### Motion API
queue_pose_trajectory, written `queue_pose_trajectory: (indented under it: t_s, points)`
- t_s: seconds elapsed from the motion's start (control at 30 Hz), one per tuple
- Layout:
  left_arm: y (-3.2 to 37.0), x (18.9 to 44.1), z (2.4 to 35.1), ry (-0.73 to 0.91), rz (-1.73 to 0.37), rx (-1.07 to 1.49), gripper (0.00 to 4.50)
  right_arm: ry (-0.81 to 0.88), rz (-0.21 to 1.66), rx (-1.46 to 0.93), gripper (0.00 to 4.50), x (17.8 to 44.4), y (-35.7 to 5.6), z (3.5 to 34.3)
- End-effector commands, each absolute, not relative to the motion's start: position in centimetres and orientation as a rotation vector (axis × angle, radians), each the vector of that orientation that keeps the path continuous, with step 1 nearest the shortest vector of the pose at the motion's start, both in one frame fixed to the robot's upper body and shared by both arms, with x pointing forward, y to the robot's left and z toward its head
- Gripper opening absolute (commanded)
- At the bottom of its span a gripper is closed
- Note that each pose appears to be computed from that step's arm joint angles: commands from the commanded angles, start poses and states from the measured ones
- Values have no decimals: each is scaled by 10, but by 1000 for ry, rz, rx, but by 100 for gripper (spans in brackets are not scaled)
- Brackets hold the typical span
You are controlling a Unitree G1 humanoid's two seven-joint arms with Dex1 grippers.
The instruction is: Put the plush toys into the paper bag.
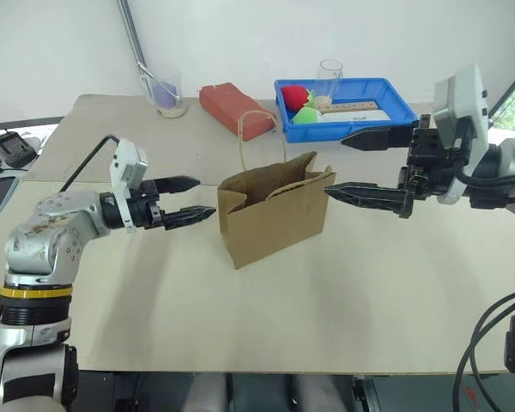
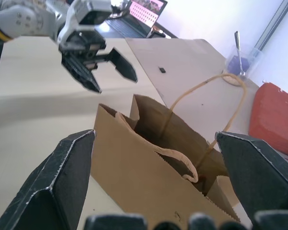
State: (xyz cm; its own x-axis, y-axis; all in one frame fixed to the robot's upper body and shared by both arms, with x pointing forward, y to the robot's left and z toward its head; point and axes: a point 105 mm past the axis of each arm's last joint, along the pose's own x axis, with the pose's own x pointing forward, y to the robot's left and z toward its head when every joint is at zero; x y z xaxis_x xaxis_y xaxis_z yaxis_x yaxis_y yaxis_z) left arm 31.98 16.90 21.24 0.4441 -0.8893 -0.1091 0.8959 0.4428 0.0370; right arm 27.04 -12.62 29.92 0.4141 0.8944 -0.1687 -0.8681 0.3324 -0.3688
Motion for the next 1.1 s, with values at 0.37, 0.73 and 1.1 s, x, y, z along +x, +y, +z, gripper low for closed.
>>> queue_pose_trajectory:
  t_s: [0.37,0.73,1.1]
  points:
    - [141,329,178,96,-1237,104,450,65,1225,-471,445,242,-131,273]
    - [129,323,180,68,-1266,106,450,100,1237,-461,445,235,-131,264]
    - [100,335,176,-37,-1094,51,450,41,1217,-456,445,236,-126,263]
